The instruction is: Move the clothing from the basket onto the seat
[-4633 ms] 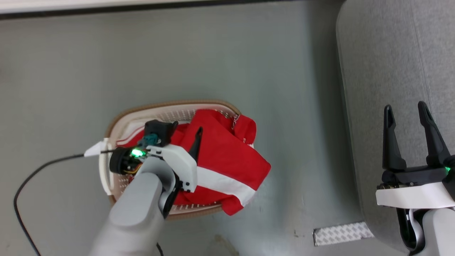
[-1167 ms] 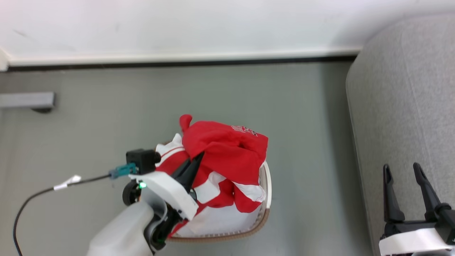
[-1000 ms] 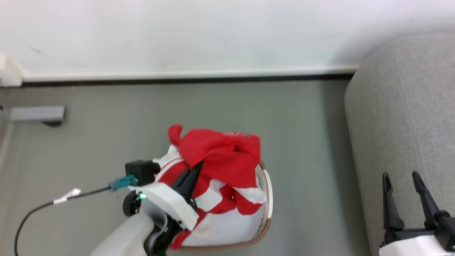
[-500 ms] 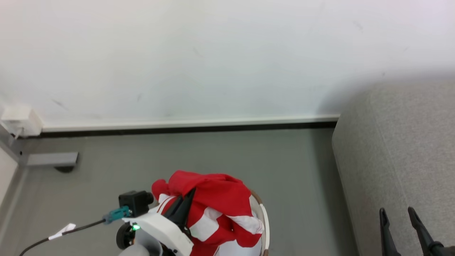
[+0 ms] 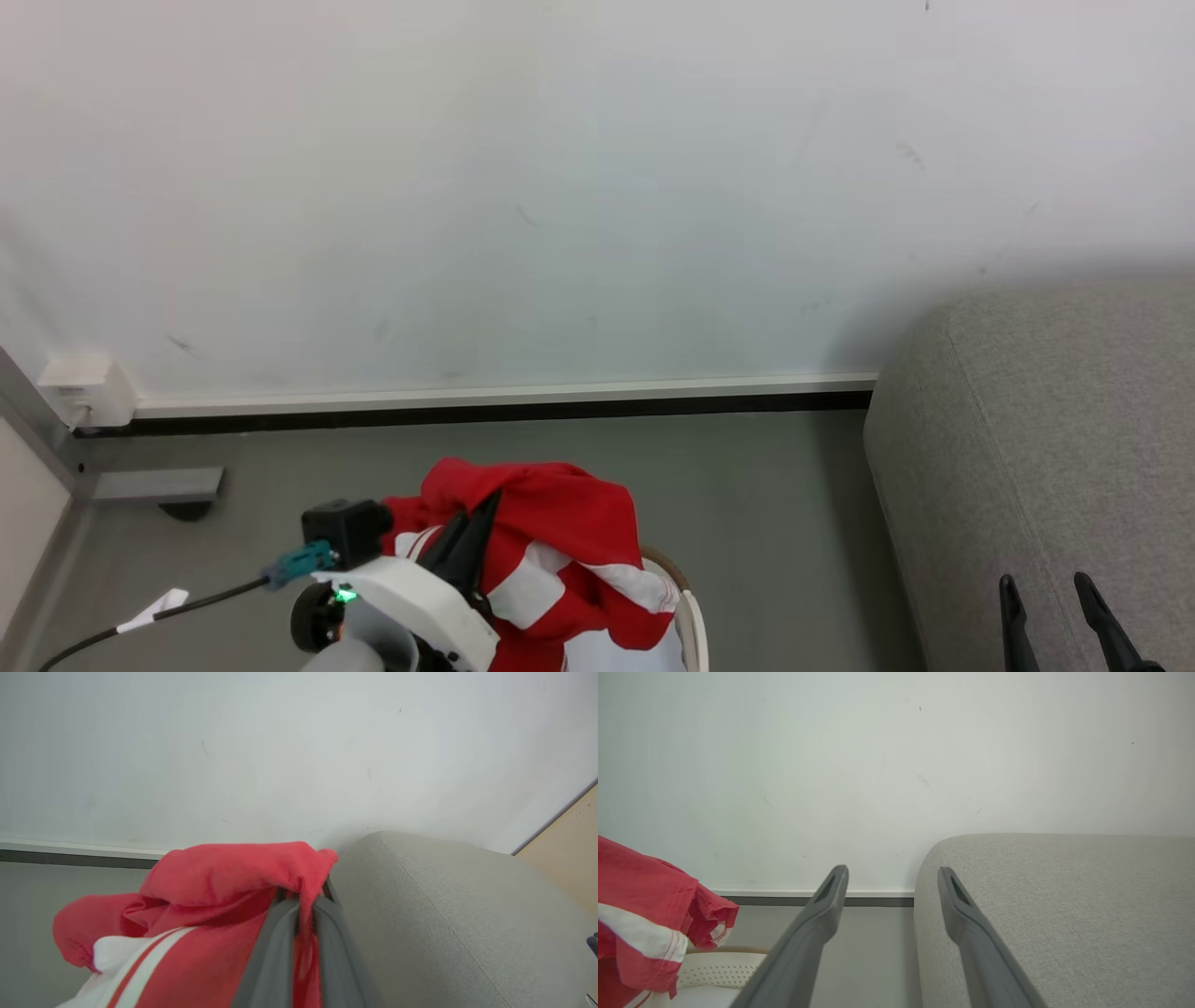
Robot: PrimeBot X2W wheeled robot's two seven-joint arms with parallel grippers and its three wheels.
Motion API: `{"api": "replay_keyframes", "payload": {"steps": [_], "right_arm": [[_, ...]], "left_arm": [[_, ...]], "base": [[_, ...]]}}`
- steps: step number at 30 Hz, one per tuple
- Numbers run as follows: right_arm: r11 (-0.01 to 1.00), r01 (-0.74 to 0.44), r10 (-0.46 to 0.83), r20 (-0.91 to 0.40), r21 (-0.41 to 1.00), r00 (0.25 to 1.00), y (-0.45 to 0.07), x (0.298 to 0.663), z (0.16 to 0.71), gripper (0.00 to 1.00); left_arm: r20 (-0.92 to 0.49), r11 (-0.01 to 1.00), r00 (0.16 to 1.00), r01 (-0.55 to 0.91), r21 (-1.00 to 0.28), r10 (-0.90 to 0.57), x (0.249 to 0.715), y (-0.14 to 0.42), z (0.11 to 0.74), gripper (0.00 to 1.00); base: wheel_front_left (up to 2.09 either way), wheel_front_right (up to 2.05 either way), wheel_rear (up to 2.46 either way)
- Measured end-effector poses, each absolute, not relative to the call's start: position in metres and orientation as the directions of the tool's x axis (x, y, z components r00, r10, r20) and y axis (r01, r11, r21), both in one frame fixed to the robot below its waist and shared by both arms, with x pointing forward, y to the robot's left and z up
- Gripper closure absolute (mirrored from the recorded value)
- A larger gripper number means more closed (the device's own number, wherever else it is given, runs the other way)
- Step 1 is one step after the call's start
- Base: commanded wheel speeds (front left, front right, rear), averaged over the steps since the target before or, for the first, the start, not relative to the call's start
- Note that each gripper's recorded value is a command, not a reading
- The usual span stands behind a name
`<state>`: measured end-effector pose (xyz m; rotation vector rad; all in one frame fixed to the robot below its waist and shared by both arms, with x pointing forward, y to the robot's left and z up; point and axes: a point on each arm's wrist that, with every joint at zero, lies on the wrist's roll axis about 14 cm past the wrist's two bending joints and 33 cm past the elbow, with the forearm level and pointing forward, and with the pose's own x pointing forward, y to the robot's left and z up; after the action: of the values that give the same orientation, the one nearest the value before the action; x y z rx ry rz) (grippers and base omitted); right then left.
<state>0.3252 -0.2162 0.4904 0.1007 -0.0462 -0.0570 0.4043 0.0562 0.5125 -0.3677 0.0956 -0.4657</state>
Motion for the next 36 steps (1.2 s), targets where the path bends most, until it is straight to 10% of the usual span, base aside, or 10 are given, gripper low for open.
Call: {"api": "replay_keyframes", "payload": {"steps": [36], "right_arm": [[0.994,0.042,-0.047,0.056,0.101,0.997,-0.213,0.325,0.494,0.0]], "left_arm": [[0.022,0.825,0.88,0.452,-0.34,-0.474,0.413,0.051,0.525,1.0]], "base": [[0.0,0.0,0.0]]}}
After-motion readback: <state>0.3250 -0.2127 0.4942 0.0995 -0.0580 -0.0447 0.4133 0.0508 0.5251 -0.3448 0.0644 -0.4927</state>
